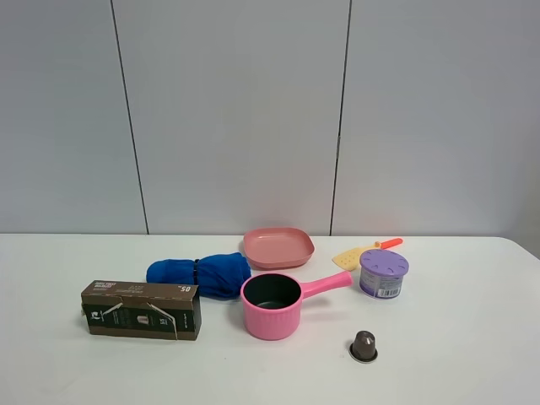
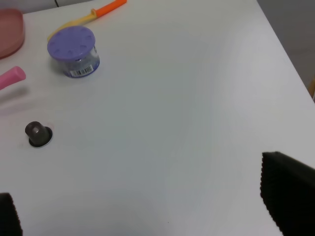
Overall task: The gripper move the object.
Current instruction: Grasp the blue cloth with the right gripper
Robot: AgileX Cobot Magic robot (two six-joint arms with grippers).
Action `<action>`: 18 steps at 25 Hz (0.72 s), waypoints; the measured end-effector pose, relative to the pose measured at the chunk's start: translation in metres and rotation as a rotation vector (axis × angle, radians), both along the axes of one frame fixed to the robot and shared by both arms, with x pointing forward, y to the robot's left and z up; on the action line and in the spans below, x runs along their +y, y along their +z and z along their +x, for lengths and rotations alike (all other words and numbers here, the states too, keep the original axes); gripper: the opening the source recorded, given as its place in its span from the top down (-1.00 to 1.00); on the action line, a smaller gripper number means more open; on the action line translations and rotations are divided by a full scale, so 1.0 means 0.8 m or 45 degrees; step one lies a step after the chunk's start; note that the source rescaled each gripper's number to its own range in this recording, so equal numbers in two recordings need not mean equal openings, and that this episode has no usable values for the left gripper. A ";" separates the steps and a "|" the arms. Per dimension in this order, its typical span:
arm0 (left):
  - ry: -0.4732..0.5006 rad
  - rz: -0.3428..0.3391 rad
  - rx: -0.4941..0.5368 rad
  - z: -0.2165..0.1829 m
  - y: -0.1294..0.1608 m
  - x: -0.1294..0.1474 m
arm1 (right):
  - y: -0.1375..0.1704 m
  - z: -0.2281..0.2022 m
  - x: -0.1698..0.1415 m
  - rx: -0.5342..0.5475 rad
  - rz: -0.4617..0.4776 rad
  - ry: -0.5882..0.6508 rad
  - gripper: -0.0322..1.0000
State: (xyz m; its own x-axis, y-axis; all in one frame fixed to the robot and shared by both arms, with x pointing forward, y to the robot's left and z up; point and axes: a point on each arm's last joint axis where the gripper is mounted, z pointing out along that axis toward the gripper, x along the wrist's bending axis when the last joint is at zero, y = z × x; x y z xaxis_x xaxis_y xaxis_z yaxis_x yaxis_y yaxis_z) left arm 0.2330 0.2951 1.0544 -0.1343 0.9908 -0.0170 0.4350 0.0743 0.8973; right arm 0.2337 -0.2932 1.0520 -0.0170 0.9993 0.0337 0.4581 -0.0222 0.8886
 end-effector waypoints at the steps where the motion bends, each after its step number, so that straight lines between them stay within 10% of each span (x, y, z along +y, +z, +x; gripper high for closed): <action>1: 0.000 0.000 0.000 0.000 0.000 0.000 | 0.000 0.000 0.000 0.000 0.000 0.000 -1.00; 18: 0.000 0.000 0.000 0.000 0.000 0.000 | 0.001 0.000 0.008 -0.006 0.078 0.057 -1.00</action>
